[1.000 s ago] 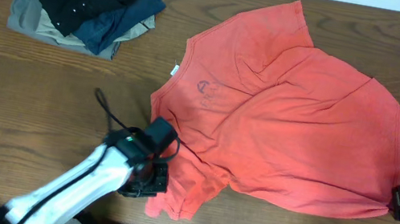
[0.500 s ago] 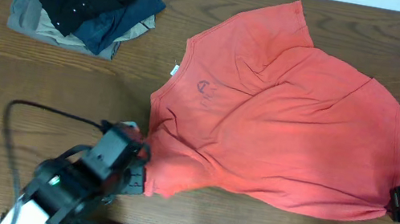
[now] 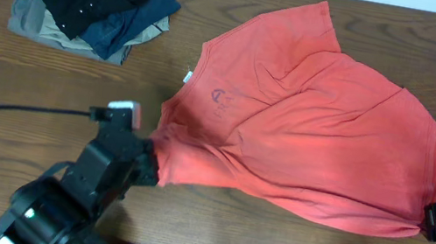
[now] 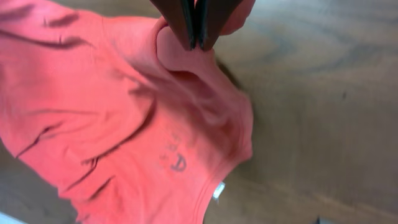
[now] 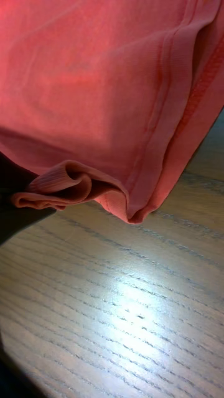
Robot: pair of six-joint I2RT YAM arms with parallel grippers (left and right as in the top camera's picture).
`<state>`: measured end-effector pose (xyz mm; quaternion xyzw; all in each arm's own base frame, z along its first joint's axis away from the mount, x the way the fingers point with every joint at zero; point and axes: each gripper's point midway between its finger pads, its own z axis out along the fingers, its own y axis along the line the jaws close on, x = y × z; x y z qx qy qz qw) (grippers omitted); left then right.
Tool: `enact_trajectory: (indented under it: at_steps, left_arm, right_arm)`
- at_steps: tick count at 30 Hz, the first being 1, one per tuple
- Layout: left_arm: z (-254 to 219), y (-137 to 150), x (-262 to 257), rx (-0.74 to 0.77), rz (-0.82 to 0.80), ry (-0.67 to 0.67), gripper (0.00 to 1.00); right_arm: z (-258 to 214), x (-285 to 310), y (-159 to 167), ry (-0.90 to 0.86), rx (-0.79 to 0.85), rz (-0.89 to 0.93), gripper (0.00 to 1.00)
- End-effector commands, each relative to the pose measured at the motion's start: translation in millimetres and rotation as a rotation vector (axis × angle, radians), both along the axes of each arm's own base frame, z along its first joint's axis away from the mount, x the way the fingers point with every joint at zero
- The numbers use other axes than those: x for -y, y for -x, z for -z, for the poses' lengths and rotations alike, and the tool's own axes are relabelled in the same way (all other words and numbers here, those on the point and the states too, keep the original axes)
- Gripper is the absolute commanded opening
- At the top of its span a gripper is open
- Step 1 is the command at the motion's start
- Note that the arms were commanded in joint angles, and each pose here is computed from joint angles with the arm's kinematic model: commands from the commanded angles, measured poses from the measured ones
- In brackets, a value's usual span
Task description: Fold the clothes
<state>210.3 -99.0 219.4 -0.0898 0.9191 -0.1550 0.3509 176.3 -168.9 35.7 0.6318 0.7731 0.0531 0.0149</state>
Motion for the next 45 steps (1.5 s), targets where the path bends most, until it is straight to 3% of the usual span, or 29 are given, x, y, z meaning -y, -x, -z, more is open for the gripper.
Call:
enact_trajectory:
  at_steps: [1, 9, 17, 22, 32, 45]
  left_arm:
    - [6, -16, 0, 0.013, -0.016, -0.061, 0.06]
    - [33, -65, 4, 0.007, -0.104, -0.191, 0.06]
    - [37, -121, 4, 0.141, -0.248, -0.272, 0.06]
    - [43, -147, 17, 0.194, -0.232, -0.279, 0.06]
    - [68, -178, 6, 0.191, -0.295, -0.287, 0.06]
    - [88, -205, 13, 0.221, -0.313, -0.25, 0.06]
  right_arm:
    - [-7, 7, -4, 0.025, 0.027, -0.003, 0.01]
    - [-9, 11, -15, 0.034, 0.077, 0.005, 0.01]
    - [-13, 24, -36, 0.079, 0.174, 0.016, 0.01]
    - [-17, 30, -49, 0.097, 0.237, 0.007, 0.01]
    - [-26, 36, -82, 0.192, 0.316, -0.072, 0.01]
    - [-30, 38, -100, 0.307, 0.305, -0.13, 0.01]
